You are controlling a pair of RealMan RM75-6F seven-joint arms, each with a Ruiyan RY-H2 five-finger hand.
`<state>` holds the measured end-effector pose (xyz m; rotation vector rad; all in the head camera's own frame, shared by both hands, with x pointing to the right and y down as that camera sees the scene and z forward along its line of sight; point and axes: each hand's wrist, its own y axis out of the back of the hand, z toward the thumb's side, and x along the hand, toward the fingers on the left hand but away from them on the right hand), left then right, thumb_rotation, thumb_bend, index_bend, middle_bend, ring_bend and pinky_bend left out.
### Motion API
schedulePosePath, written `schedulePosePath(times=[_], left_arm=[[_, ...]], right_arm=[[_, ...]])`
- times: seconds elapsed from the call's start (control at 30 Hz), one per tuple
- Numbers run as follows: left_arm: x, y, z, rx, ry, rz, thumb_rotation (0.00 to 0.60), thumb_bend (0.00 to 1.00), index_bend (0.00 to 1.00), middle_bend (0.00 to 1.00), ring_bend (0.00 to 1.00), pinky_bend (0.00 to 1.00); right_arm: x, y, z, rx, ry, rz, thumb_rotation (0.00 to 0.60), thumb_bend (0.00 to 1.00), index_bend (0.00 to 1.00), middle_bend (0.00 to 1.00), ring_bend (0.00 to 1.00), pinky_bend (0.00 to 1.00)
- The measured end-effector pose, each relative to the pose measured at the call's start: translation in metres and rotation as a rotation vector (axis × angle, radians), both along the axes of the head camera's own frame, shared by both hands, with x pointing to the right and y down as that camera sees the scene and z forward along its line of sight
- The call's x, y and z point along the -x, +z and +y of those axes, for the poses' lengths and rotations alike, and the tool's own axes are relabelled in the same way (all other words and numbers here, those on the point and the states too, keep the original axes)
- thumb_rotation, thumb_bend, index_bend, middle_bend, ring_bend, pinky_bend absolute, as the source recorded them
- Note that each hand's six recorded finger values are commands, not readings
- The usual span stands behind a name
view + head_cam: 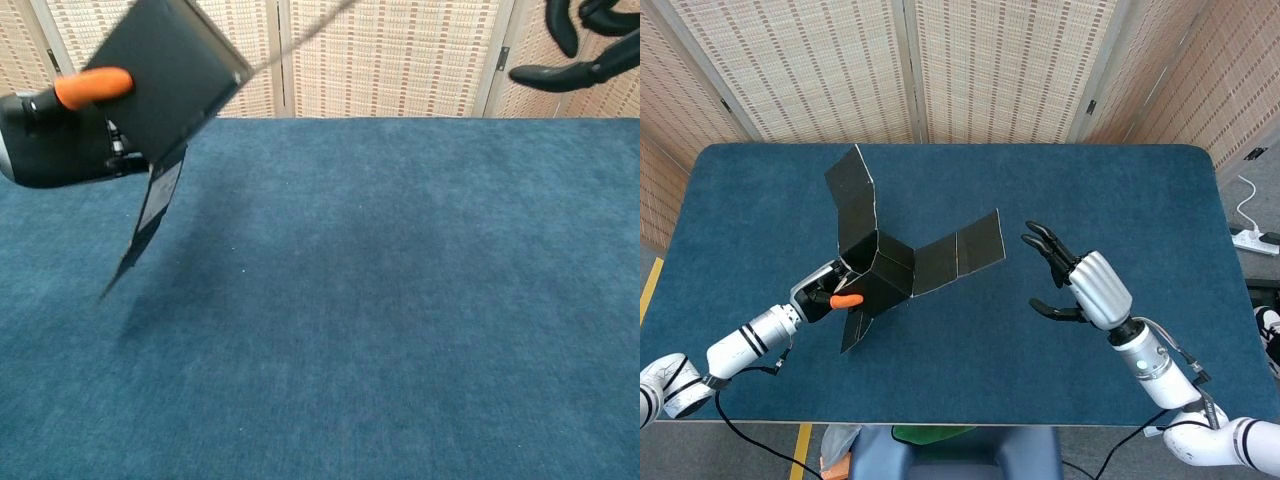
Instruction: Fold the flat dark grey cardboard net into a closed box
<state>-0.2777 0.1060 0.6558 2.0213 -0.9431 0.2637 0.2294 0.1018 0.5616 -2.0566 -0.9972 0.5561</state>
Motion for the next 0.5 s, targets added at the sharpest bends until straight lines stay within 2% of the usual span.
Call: schedulePosePath(times=[0.1, 0.23, 0.5], left_arm=[[-0.005, -0.011, -0.003, 0.052, -0.030, 0.079, 0.600, 0.17, 0.31, 0.26, 0.53, 0.77], [-0.011, -0.025, -0.007, 0.105, -0.050, 0.156, 0.600, 0.17, 0.31, 0.26, 0.53, 0.77], [-0.019, -0.029, -0.001, 0.071, 0.014, 0.121, 0.600, 0.17, 0.31, 0.26, 0.53, 0.77]], right_arm=[[0.014, 0.005, 0.007, -0.002, -0.003, -0.046, 0.600, 0.18, 0.00, 0.06, 0.69, 1.00], [0.031, 0.014, 0.015, 0.035, -0.021, -0.096, 0.600, 0.18, 0.00, 0.08, 0.70, 1.00], [0.072, 0.013, 0.004, 0.019, -0.057, -0.144, 0.600, 0.18, 0.00, 0.12, 0.72, 1.00]])
